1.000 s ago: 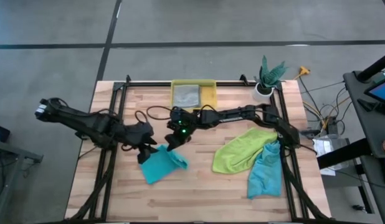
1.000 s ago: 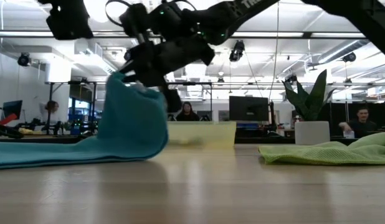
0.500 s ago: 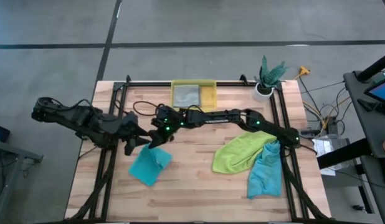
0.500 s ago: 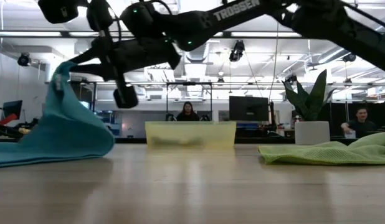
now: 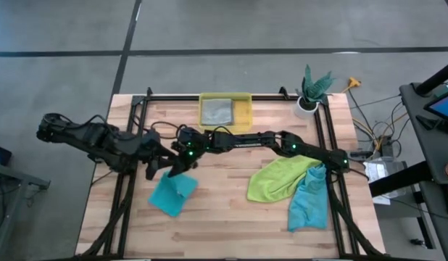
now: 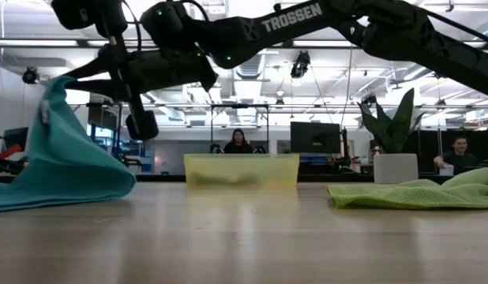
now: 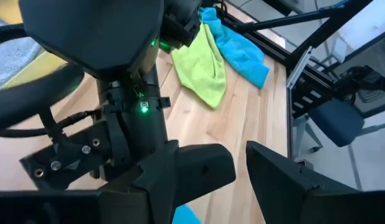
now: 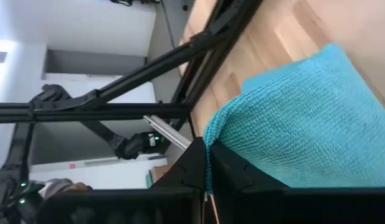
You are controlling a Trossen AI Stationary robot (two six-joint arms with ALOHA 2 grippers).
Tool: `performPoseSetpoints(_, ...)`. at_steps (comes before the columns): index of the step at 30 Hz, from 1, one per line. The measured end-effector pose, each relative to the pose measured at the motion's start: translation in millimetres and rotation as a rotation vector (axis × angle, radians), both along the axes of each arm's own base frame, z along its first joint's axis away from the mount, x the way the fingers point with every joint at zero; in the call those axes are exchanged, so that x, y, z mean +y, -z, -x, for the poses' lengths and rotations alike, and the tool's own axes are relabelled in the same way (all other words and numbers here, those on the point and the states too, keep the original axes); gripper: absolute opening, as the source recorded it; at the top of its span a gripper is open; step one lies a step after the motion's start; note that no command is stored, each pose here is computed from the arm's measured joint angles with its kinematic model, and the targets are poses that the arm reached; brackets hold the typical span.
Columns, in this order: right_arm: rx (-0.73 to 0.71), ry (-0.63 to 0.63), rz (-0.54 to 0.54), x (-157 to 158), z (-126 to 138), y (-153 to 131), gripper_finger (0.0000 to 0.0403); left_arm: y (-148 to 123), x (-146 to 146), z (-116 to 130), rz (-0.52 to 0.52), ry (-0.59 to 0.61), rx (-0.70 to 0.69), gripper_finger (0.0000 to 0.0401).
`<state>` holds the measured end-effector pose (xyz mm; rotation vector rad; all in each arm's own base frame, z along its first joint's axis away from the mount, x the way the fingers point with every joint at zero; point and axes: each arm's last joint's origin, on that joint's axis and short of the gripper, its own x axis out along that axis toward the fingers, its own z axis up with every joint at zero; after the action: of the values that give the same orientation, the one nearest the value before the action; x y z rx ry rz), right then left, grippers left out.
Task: Fold microfiber towels
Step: Fold the blue microfiber cloth
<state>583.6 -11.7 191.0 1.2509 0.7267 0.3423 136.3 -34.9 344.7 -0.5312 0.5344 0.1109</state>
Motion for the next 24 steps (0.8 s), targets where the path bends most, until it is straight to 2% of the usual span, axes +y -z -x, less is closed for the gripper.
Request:
performPoseSetpoints(6,-0.031,-0.006,-0.032,8,-2,-5,0.0009,-2,1,3,0.001,0.009,-0.020,0.0173)
performPoseSetpoints(13,-0.063,-0.041,-0.013,31,-2,-7,0.0009,-1,1,5,-0.004,0.009,-0.010,0.0173)
performPoseSetpoints(24,-0.106,0.108,0.066,49,-7,-6,0.0009,0,0,4,0.011,0.049,0.003,0.0173)
